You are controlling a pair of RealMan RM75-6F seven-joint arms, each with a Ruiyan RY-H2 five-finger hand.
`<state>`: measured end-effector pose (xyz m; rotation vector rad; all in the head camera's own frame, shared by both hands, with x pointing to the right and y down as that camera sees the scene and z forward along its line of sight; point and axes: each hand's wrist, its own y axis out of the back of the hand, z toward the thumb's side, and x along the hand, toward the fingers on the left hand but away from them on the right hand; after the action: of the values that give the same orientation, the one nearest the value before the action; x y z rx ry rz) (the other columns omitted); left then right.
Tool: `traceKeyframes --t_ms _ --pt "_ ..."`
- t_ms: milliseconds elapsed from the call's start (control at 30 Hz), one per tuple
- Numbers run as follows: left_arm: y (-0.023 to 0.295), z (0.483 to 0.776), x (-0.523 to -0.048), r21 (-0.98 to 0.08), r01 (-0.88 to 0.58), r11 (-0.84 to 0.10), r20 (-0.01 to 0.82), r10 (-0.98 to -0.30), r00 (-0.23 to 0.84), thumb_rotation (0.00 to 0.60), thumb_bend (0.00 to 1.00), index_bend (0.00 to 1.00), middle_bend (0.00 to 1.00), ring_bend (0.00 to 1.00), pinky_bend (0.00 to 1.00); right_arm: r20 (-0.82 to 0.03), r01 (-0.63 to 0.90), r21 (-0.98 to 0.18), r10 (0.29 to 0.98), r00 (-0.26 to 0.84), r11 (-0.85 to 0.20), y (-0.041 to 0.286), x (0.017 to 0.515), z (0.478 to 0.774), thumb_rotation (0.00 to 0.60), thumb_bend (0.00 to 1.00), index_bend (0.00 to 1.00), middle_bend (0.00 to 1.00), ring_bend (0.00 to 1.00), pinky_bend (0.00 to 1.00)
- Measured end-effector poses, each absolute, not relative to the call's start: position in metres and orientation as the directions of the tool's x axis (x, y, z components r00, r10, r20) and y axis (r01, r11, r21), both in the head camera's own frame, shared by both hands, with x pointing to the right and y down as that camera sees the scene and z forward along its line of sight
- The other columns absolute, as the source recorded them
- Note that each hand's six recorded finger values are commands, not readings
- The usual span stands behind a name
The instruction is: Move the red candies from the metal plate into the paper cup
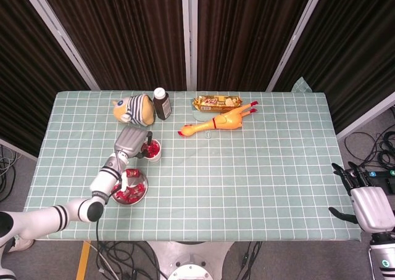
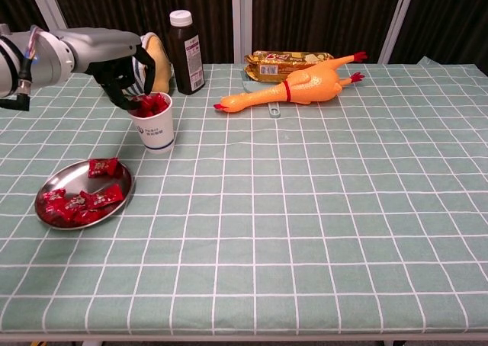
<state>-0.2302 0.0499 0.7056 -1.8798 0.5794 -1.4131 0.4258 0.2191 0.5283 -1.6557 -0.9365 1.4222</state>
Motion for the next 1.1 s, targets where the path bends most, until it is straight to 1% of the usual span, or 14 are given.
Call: traceKeyframes --t_ms 133,267,333,467,567,600,667,733,767,833,933,1100 --pt "0.051 0.702 -0.231 -0.757 0.064 -0.650 0.635 -0.710 0.306 0.600 0.31 0.44 1.00 0.98 1.00 -0.446 0.057 -0.889 0.887 0.117 -0.454 0.218 0.426 0.529 0.600 0.02 0.08 0.23 0.05 0.21" --pt "0.052 0.695 -0.235 -0.765 0.056 -0.641 0.625 -0.719 0.304 0.600 0.31 0.42 1.00 0.98 1.00 -0.442 0.058 -0.891 0.889 0.120 -0.451 0.217 0.425 0.529 0.600 0.02 0.08 0.22 0.04 0.21" --pt "0.053 0.690 -0.240 -0.775 0.043 -0.631 0.612 -0.731 0.300 0.600 0.30 0.41 1.00 0.98 1.00 -0.441 0.058 -0.891 0.889 0.121 -0.450 0.216 0.425 0.528 0.600 0.02 0.08 0.21 0.03 0.19" --pt "0.062 0.675 -0.260 -0.806 0.007 -0.592 0.567 -0.770 0.293 0.600 0.30 0.41 1.00 0.97 1.00 -0.434 0.056 -0.895 0.892 0.129 -0.443 0.215 0.423 0.528 0.600 0.02 0.08 0.19 0.00 0.12" --pt "0.070 0.665 -0.279 -0.827 -0.014 -0.562 0.536 -0.796 0.279 0.600 0.29 0.41 0.94 0.90 1.00 -0.429 0.053 -0.897 0.893 0.135 -0.439 0.215 0.422 0.528 0.600 0.02 0.07 0.16 0.00 0.07" --pt "0.072 0.661 -0.285 -0.835 -0.020 -0.550 0.524 -0.807 0.273 0.600 0.28 0.41 0.88 0.83 1.00 -0.429 0.051 -0.897 0.893 0.136 -0.438 0.216 0.422 0.529 0.600 0.02 0.06 0.14 0.00 0.06" --pt "0.078 0.653 -0.301 -0.856 -0.036 -0.516 0.492 -0.833 0.255 0.600 0.26 0.40 0.76 0.70 0.92 -0.428 0.050 -0.898 0.893 0.137 -0.438 0.215 0.423 0.529 0.600 0.02 0.04 0.13 0.00 0.04" --pt "0.084 0.644 -0.321 -0.878 -0.046 -0.477 0.457 -0.861 0.225 0.600 0.25 0.39 0.62 0.54 0.73 -0.428 0.050 -0.898 0.894 0.133 -0.437 0.215 0.425 0.530 0.600 0.02 0.02 0.10 0.00 0.03" --pt "0.087 0.641 -0.331 -0.886 -0.047 -0.461 0.442 -0.873 0.206 0.600 0.24 0.37 0.55 0.47 0.62 -0.428 0.049 -0.899 0.895 0.127 -0.436 0.214 0.428 0.530 0.600 0.02 0.01 0.09 0.00 0.03" --pt "0.096 0.632 -0.356 -0.906 -0.042 -0.420 0.409 -0.899 0.158 0.600 0.23 0.35 0.41 0.33 0.43 -0.429 0.048 -0.898 0.896 0.116 -0.436 0.214 0.432 0.531 0.600 0.02 0.00 0.08 0.00 0.02" --pt "0.113 0.618 -0.391 -0.930 -0.028 -0.367 0.362 -0.927 0.097 0.600 0.21 0.32 0.32 0.25 0.33 -0.426 0.045 -0.900 0.898 0.108 -0.433 0.213 0.438 0.532 0.600 0.03 0.00 0.08 0.00 0.02" --pt "0.150 0.593 -0.441 -0.955 -0.007 -0.297 0.297 -0.955 0.007 0.600 0.19 0.32 0.30 0.24 0.31 -0.410 0.046 -0.908 0.905 0.112 -0.417 0.215 0.439 0.532 0.600 0.03 0.00 0.08 0.00 0.02"
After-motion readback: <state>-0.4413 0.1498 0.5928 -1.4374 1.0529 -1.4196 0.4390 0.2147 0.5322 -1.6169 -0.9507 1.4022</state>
